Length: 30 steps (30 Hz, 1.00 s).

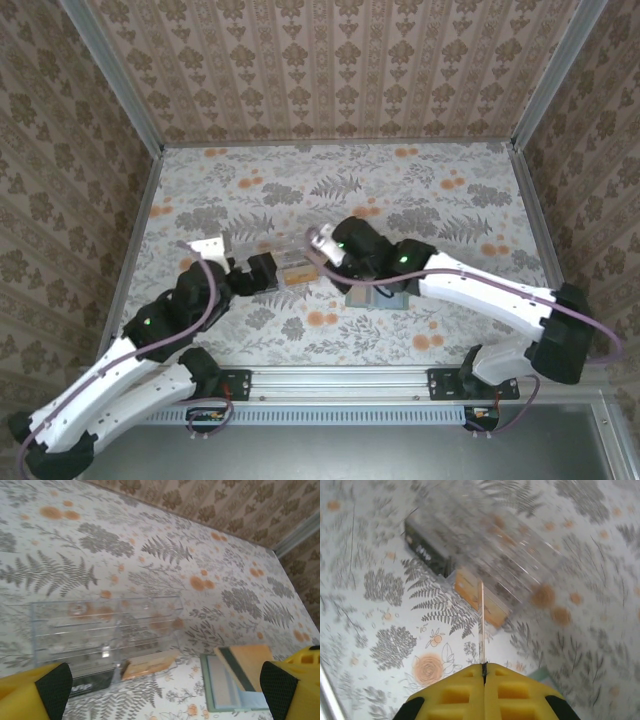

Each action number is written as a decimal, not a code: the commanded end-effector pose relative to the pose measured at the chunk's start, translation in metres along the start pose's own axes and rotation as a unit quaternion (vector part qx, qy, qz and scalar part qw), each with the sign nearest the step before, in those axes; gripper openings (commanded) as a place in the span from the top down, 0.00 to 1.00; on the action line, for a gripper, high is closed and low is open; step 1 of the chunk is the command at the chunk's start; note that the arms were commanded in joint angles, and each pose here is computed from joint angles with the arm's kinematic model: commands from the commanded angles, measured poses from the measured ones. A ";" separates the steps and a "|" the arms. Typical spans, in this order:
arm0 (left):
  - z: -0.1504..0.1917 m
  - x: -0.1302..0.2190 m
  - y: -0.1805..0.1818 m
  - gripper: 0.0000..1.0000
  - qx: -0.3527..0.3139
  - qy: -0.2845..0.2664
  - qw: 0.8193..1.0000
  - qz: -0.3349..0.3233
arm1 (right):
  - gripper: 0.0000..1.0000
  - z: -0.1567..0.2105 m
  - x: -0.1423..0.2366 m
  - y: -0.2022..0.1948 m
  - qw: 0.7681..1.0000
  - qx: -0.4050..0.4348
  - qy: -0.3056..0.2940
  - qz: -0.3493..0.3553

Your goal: Take the credit cards out of the card holder

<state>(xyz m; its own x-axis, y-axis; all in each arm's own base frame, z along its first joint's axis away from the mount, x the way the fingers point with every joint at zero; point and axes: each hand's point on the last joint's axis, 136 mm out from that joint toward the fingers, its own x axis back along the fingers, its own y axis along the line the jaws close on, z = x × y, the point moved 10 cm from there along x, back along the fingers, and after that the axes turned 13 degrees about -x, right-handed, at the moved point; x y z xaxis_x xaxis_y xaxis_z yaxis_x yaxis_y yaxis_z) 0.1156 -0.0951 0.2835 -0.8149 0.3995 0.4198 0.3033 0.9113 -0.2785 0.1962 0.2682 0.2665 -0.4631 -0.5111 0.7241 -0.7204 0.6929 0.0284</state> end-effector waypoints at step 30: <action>0.016 0.024 0.029 0.00 -0.011 -0.006 0.998 -0.054 | 1.00 0.004 -0.108 0.037 0.895 0.438 0.067 0.048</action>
<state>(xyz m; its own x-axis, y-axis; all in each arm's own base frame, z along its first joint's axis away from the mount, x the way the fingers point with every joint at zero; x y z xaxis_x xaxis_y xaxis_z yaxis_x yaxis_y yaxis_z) 0.0966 -0.0638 0.2753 -0.8428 0.3253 0.4287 0.2405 0.9403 -0.2407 0.2114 0.3389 0.1821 -0.4914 -0.3531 0.7961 -0.8593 0.0476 -0.5093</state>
